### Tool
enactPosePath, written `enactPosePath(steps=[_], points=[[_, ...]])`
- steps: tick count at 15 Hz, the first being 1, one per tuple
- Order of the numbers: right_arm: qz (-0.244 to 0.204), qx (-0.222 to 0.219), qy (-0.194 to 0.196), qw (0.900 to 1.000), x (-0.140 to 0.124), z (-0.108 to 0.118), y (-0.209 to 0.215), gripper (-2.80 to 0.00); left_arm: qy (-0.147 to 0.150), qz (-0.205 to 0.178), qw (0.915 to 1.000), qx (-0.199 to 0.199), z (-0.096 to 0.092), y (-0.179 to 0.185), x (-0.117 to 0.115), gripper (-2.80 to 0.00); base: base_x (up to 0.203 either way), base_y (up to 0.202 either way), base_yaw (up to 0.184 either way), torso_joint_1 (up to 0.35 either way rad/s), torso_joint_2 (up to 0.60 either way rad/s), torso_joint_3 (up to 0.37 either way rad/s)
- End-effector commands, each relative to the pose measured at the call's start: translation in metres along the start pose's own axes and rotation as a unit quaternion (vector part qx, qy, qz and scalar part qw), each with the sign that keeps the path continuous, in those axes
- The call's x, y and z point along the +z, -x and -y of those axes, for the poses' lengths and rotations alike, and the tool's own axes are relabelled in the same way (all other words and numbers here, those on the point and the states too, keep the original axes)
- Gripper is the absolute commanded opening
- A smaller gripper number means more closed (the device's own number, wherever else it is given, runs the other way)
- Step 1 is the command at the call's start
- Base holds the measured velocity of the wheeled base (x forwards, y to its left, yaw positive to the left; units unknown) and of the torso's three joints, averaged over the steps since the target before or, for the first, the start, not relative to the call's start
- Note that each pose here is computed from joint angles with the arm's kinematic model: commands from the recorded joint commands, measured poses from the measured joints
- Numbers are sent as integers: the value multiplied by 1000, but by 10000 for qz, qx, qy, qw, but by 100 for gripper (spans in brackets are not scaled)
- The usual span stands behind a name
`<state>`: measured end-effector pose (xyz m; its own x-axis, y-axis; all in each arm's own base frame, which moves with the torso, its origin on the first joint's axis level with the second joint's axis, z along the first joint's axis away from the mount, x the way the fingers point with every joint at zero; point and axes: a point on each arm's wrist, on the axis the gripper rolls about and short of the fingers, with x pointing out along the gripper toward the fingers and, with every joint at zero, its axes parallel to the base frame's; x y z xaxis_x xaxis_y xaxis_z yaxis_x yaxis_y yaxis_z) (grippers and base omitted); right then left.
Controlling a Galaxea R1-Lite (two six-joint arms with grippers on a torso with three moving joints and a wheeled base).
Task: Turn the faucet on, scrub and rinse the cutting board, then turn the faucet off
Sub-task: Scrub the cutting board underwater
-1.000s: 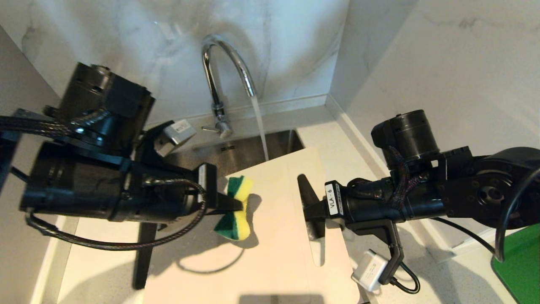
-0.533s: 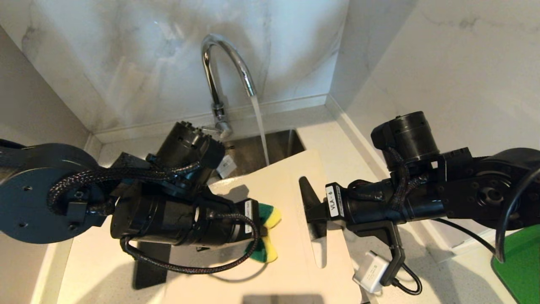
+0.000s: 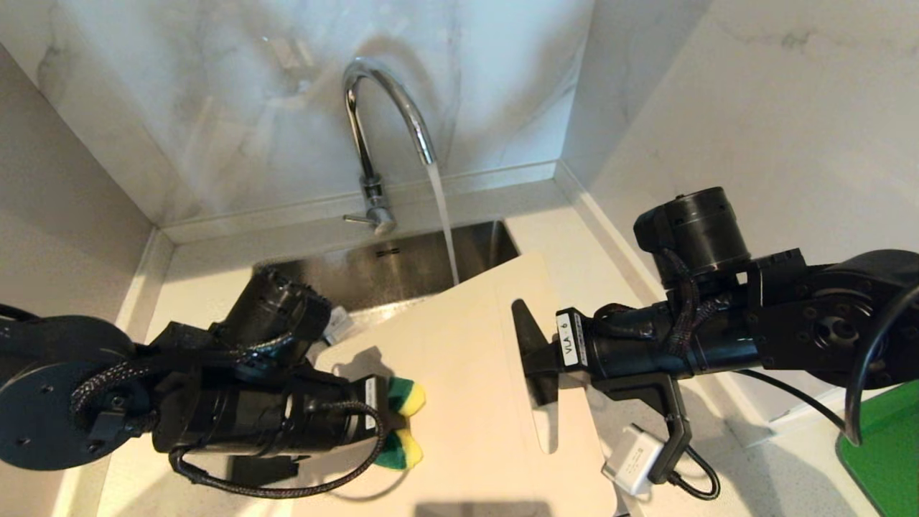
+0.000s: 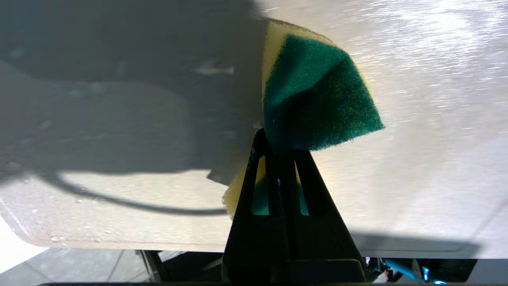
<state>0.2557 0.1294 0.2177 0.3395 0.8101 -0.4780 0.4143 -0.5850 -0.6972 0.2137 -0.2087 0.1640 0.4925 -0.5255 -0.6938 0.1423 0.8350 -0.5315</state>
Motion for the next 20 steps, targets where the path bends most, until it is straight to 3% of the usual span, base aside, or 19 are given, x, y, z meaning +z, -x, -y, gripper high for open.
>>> enactPosePath(steps=[1,4,8,14,17,20], points=[[-14,-46,107,9999,0,2,1,-280,294,56,9995,80,-33,-6,-3,-280,0,0,0,0,0,0],[-19,-57,76,10000,-1,2,1,-280,799,214,9963,234,-79,-5,12,-280,0,0,0,0,0,0],[-96,-98,128,9998,-2,3,2,-280,1096,229,9930,386,-126,4,17,-280,0,0,0,0,0,0],[-135,-122,164,9997,0,5,6,-280,1340,432,9893,391,-170,17,16,-280,0,0,0,0,0,0],[-146,-128,166,9997,-1,6,6,-280,1433,961,9850,59,-178,49,38,-280,0,0,0,0,0,0],[-141,-125,161,9997,-1,5,6,-280,1236,1271,9839,-228,-148,91,61,-280,0,0,0,0,0,0]])
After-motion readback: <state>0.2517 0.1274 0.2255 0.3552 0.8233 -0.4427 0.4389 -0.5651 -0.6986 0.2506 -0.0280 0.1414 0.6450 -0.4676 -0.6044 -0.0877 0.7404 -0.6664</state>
